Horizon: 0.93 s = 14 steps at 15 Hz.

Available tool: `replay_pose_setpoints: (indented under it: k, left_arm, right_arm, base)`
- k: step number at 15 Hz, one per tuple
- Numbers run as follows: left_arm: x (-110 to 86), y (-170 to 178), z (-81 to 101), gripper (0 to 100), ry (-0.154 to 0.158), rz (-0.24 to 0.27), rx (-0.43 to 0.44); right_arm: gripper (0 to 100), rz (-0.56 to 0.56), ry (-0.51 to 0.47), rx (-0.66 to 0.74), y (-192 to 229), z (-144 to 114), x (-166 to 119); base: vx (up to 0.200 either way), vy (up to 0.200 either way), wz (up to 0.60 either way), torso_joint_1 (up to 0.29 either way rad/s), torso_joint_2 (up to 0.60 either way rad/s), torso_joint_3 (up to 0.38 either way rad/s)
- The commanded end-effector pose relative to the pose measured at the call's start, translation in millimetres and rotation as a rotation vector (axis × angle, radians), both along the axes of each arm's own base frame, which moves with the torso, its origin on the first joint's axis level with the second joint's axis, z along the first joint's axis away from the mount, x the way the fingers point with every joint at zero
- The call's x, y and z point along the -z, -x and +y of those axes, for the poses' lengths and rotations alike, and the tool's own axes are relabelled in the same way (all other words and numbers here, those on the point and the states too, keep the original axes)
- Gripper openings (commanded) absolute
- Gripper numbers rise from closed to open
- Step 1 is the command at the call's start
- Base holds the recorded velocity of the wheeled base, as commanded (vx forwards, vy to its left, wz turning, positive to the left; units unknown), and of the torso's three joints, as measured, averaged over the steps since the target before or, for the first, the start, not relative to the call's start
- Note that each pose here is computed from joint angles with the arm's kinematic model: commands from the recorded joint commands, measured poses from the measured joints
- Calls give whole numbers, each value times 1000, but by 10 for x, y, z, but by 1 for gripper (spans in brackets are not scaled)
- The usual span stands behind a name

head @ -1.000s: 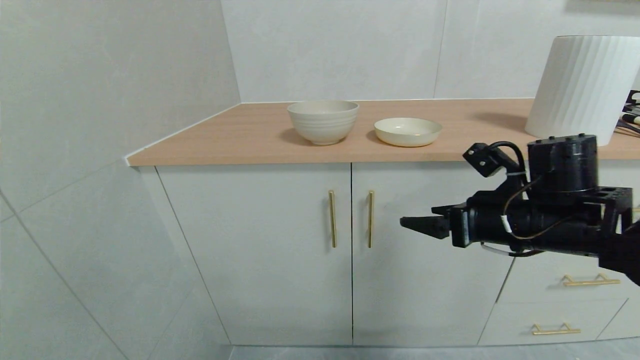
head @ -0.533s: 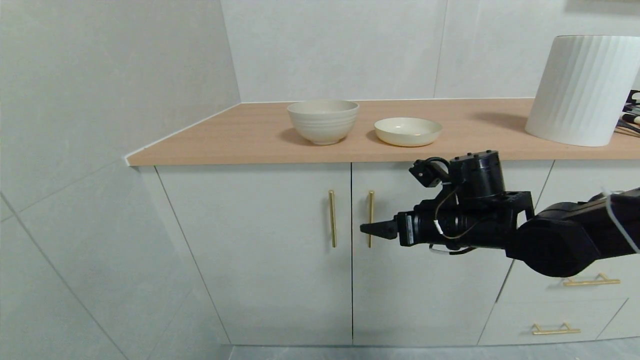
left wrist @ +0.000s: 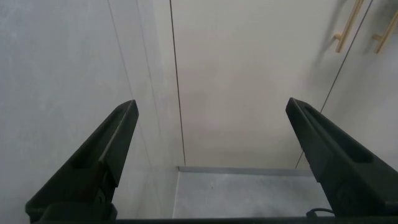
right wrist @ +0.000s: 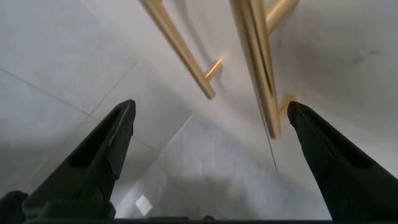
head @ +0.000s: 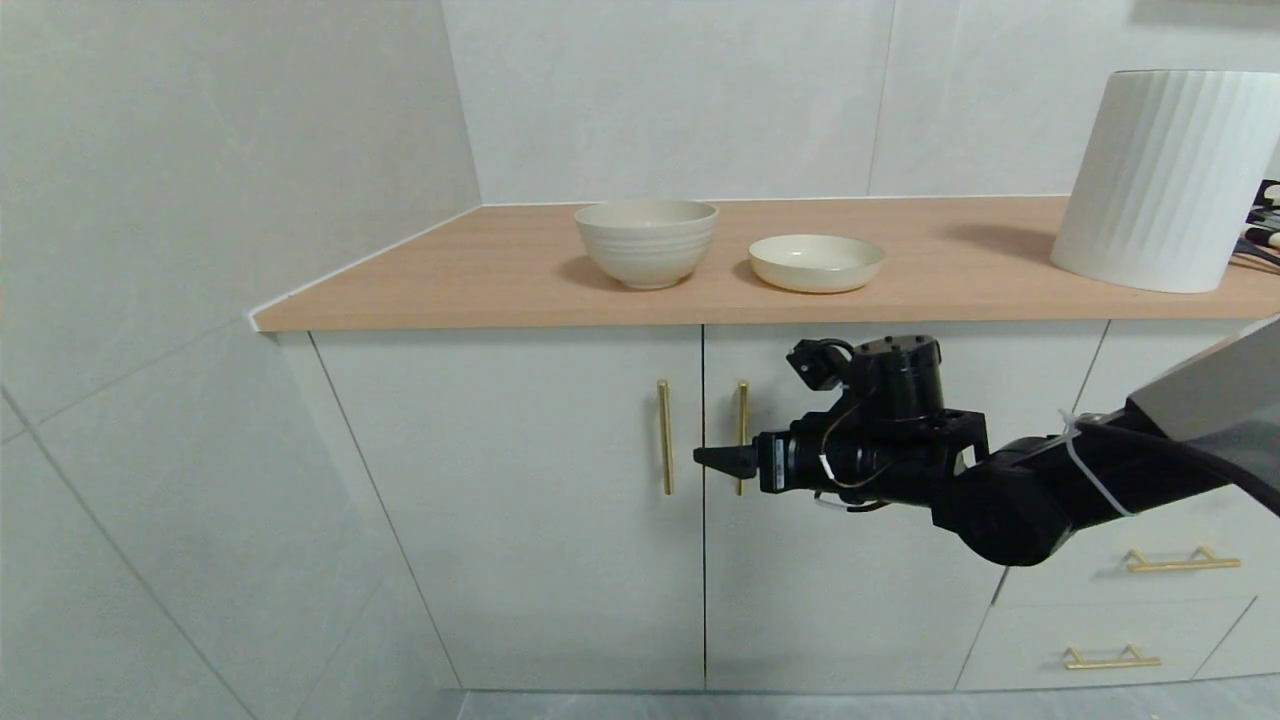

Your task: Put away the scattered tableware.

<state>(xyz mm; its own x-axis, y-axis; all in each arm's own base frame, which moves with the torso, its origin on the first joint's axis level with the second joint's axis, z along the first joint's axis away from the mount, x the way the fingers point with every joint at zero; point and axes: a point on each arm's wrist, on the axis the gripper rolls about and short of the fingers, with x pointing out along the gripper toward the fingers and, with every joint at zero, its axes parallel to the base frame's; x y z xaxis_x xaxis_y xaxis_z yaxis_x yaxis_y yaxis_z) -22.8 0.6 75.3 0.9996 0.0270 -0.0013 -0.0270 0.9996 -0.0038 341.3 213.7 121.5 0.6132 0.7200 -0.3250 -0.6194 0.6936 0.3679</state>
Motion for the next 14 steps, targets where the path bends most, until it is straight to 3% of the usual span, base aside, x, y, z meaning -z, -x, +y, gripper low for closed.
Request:
replay_pose_setpoints:
  k: [1,14]
  left_arm:
    - [0,0,0,100,1,0,-1]
    - [0,0,0,100,1,0,-1]
  right_arm:
    - [100,16,3,3,-51,26,94]
    - [100,9,-89,-38,78,235,117]
  base:
    - [0,0,0,0,0,0]
    - [0,0,0,0,0,0]
